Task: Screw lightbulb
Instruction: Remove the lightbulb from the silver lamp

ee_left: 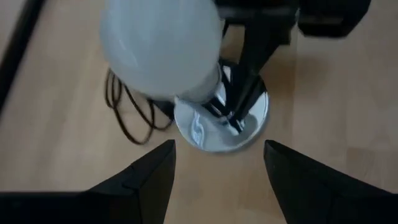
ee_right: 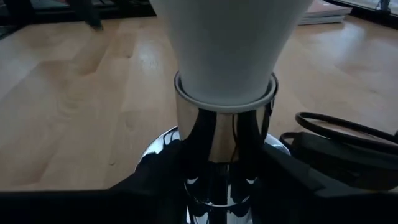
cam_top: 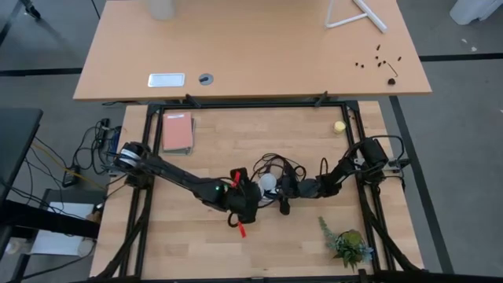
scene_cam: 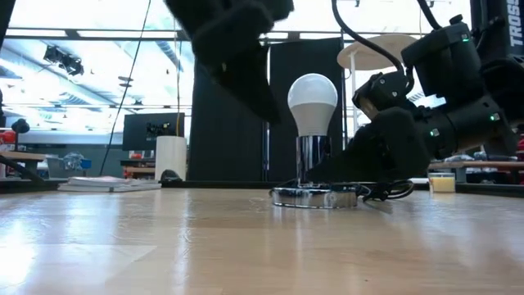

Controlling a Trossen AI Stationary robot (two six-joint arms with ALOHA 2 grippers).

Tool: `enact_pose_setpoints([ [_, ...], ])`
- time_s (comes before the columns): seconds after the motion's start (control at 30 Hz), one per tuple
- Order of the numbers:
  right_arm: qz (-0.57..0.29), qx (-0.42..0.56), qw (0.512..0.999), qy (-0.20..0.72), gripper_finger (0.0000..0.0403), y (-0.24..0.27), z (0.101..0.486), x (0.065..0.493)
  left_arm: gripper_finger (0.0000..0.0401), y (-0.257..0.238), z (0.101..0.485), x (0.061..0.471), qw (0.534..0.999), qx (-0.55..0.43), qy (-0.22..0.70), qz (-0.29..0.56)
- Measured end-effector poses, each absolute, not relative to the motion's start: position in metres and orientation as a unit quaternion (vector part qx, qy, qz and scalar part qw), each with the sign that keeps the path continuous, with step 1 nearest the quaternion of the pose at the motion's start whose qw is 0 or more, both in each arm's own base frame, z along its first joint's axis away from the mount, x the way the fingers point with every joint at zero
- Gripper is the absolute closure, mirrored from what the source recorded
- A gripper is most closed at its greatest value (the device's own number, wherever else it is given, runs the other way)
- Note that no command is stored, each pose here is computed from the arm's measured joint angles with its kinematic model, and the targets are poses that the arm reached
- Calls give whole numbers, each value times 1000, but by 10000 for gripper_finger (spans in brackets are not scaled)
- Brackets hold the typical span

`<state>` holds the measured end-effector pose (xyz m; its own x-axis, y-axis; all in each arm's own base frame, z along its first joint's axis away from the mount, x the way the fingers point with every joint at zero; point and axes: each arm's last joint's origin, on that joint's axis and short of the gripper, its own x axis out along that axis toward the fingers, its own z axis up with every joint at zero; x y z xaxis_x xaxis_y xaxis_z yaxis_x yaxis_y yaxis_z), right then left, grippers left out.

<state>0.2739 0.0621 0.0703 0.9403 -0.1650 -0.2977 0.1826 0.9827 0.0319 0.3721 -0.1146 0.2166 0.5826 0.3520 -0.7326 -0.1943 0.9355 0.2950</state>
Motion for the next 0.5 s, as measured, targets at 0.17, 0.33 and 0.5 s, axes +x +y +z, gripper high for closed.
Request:
enact_pose_setpoints([
  [0.17, -89, 28, 984, 150, 230, 61, 70, 274, 154, -110, 248, 373, 886, 115, 423, 149],
  [0.33, -89, 32, 984, 151, 208, 61, 70, 274, 154, -96, 272, 372, 896, 131, 405, 127],
  [0.5, -90, 33, 984, 153, 209, 61, 69, 274, 154, -67, 302, 364, 909, 101, 396, 80],
])
